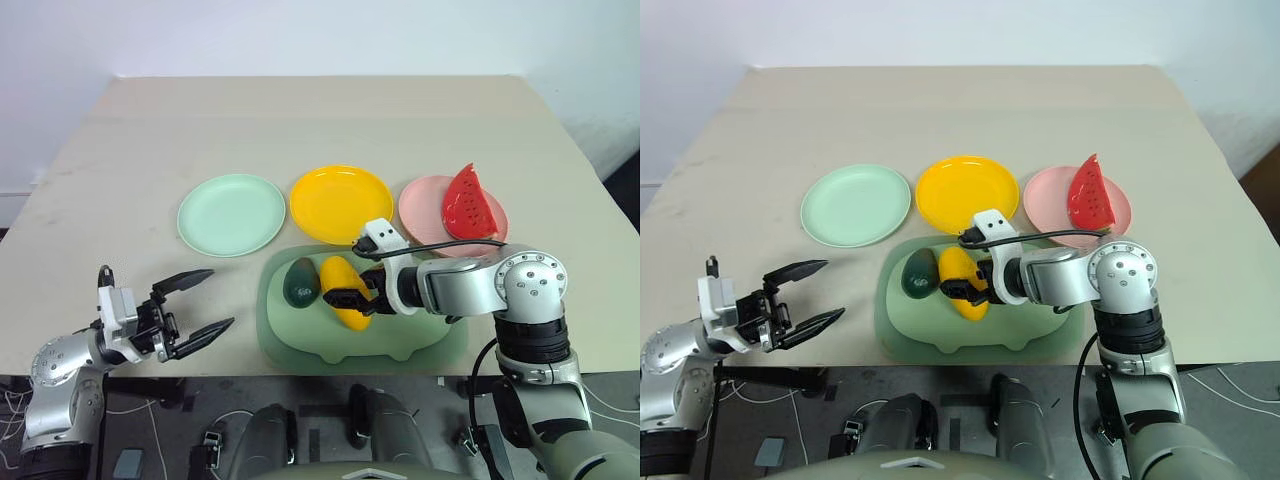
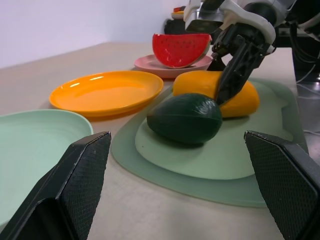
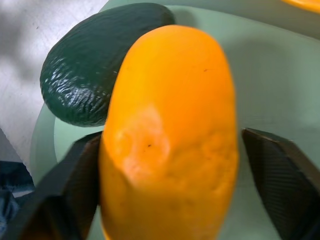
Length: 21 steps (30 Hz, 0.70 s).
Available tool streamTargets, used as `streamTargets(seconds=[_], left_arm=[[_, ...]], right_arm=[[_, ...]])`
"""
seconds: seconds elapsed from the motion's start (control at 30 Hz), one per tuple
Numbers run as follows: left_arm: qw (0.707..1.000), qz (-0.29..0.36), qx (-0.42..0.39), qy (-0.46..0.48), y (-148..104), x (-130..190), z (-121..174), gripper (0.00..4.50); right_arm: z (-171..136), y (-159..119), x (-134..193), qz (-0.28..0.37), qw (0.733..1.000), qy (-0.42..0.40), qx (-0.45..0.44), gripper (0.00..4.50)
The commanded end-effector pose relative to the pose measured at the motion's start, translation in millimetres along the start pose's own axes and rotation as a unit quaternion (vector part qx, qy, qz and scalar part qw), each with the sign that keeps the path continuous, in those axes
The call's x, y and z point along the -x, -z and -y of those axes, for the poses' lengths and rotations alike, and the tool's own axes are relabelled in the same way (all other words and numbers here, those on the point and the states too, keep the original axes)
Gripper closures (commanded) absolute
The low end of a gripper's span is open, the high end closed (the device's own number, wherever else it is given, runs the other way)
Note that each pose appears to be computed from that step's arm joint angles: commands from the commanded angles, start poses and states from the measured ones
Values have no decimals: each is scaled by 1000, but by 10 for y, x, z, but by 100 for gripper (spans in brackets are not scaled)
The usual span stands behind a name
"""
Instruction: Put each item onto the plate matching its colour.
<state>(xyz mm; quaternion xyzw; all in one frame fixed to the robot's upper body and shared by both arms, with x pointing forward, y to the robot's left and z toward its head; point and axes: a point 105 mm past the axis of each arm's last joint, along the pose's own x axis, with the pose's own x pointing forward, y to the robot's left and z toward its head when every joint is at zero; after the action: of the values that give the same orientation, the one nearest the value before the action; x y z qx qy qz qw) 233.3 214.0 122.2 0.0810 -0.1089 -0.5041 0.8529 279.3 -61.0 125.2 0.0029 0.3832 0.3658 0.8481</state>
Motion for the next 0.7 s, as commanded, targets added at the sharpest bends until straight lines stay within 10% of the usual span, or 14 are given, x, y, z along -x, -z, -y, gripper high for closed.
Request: streamTargets(seconds=[0.03, 0.3, 0.7], left_arm=[[1000, 6, -10, 9, -48, -23, 4, 0], [1000, 10, -5, 6, -45, -44, 25, 0], [1000, 3, -6, 4, -66, -38, 62, 0]], right_arm=[[106, -67, 77, 4, 1000, 19, 0, 144], [127, -913, 313, 112, 993, -2, 24, 146], [548, -1553, -405, 185, 977, 70, 83, 146]])
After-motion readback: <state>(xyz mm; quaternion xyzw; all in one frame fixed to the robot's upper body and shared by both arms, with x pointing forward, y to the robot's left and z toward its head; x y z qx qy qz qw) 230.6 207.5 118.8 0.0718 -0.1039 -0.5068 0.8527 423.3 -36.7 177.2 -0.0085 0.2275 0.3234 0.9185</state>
